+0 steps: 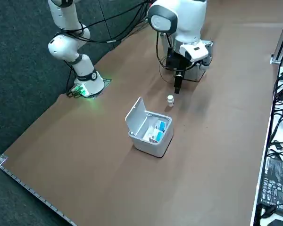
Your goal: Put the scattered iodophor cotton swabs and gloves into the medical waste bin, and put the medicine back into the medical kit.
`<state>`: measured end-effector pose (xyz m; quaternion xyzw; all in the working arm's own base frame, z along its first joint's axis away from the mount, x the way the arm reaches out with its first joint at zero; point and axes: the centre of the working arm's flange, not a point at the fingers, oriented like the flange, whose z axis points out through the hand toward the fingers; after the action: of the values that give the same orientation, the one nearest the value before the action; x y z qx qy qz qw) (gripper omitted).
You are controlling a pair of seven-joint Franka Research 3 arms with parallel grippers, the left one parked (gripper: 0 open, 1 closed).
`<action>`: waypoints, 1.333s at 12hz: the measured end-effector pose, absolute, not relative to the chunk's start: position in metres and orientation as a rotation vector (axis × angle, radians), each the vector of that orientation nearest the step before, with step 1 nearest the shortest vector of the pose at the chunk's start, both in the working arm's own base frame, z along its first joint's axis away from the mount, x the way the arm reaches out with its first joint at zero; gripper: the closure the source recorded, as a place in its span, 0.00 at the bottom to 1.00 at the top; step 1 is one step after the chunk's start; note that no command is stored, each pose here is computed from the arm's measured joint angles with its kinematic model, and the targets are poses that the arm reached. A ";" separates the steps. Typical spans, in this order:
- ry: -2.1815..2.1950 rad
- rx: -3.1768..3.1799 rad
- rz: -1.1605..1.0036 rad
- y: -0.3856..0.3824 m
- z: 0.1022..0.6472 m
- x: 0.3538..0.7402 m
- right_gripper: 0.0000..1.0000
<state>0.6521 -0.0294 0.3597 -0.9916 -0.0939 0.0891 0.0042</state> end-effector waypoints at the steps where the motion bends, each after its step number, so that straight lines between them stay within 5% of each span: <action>1: -0.259 -3.117 0.258 -0.023 0.351 0.648 0.01; 13: -0.176 -3.138 -0.023 0.009 0.250 0.568 0.03; 15: -0.176 -3.138 -0.020 0.009 0.244 0.564 0.06; 16: -0.176 -3.138 -0.018 0.009 0.244 0.563 0.16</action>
<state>0.5632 0.0092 0.2438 -0.9984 -0.0560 -0.0056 -0.0007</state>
